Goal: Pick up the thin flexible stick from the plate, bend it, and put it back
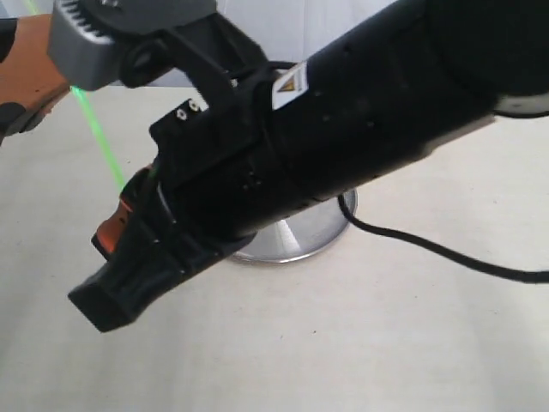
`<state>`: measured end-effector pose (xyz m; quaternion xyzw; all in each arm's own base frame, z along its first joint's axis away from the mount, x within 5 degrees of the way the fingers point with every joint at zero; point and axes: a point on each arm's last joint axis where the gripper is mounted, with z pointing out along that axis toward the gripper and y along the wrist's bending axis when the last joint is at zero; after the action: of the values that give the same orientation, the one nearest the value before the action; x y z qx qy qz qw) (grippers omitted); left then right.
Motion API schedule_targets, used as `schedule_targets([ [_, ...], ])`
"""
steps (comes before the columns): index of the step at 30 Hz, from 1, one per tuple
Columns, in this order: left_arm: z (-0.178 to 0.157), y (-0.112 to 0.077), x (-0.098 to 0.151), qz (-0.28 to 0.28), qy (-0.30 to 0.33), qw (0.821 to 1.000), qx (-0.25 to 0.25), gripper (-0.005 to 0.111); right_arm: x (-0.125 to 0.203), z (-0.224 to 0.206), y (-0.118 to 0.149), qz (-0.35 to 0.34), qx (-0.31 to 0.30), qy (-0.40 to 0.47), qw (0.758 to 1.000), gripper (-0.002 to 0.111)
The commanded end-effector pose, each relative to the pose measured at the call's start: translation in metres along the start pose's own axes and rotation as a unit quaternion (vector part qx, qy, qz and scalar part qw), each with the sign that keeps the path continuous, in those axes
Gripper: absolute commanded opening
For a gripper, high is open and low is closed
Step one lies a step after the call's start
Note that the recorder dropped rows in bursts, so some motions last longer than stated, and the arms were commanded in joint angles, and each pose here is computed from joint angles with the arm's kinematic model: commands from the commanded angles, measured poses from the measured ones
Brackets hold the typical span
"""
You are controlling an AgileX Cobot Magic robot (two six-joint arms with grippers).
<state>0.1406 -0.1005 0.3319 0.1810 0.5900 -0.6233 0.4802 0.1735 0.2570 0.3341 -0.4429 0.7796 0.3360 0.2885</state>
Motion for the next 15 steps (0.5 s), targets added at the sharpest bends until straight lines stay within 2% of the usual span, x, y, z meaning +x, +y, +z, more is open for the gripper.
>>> schedule_targets([
  [1, 0.0, -0.002, 0.003, -0.011, 0.008, 1.0, 0.013, 0.0, 0.002, 0.03, -0.018, 0.014, 0.027, 0.005, 1.0, -0.001],
  [5, -0.001, -0.001, 0.006, -0.005, 0.024, 1.0, 0.01, 0.0, 0.008, 0.042, -0.023, 0.021, 0.025, 0.027, 0.999, -0.001],
  [9, -0.001, 0.009, 0.011, 0.012, 0.05, 0.998, -0.044, 0.002, 0.007, 0.035, -0.018, 0.013, 0.018, 0.032, 0.999, -0.001],
  [12, -0.002, 0.012, 0.014, 0.024, 0.07, 0.996, -0.058, 0.016, 0.004, 0.025, -0.014, 0.007, 0.017, 0.02, 1.0, -0.001],
  [15, -0.002, 0.011, 0.014, 0.023, 0.071, 0.996, -0.055, 0.039, -0.001, 0.017, -0.011, 0.002, 0.023, -0.001, 1.0, -0.001],
])
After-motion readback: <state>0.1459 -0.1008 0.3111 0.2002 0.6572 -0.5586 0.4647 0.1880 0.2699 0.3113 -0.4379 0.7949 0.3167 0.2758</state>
